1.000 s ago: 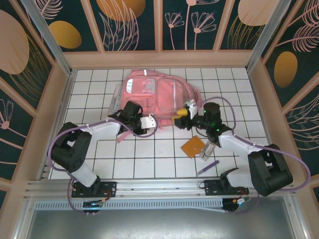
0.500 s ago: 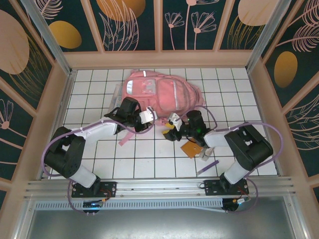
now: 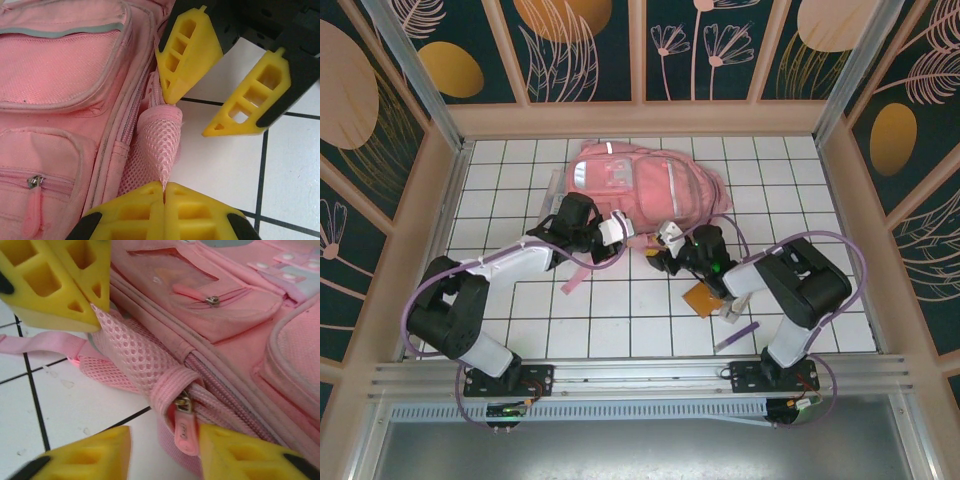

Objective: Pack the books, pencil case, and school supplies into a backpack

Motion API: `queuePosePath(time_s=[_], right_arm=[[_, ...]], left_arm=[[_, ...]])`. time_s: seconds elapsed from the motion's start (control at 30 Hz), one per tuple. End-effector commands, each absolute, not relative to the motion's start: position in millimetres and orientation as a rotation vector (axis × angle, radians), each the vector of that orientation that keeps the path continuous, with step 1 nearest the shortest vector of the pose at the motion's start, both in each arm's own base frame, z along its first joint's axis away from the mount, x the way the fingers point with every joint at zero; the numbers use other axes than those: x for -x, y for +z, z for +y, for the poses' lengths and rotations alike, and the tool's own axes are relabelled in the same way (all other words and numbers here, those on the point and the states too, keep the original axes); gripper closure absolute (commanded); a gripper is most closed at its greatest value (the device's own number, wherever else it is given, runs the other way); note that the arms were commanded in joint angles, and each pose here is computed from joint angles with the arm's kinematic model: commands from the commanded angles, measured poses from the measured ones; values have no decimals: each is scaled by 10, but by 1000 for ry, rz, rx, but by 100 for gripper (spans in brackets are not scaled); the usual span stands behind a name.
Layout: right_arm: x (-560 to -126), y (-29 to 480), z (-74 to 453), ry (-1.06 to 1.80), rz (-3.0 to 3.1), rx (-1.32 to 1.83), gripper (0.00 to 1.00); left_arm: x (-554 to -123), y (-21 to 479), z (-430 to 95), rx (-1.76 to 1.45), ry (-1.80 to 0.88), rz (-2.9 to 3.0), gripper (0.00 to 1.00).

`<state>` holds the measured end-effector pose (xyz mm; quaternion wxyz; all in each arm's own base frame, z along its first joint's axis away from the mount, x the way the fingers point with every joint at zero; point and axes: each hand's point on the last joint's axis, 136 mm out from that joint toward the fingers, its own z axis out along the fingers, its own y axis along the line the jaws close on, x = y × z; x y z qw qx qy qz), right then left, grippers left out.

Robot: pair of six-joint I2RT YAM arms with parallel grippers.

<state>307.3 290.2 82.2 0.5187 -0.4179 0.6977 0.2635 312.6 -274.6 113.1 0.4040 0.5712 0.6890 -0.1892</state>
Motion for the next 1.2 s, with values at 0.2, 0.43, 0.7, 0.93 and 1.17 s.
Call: queuePosePath(time_s=[0.2, 0.43, 0.7, 0.93, 1.17], right_arm=[[-3280, 774, 2764, 394, 1675, 827, 59], [-3227, 743, 2851, 464, 1659, 816, 78], [-3032, 766, 2947, 570, 1601, 888, 100], [-3165, 728, 2542, 475, 1742, 690, 100], [-3410, 572, 1792, 342, 1934, 250, 100]], left_arm=[[-3042, 1438, -2868, -1427, -554, 1588, 100], [-2859, 1439, -2936, -1532, -644, 1516, 100], [-2928, 1422, -2934, -1510, -628, 1542, 100], [-3147, 1224, -2495, -1459, -422, 1713, 100], [-3204, 959, -2178, -1433, -277, 1824, 100]])
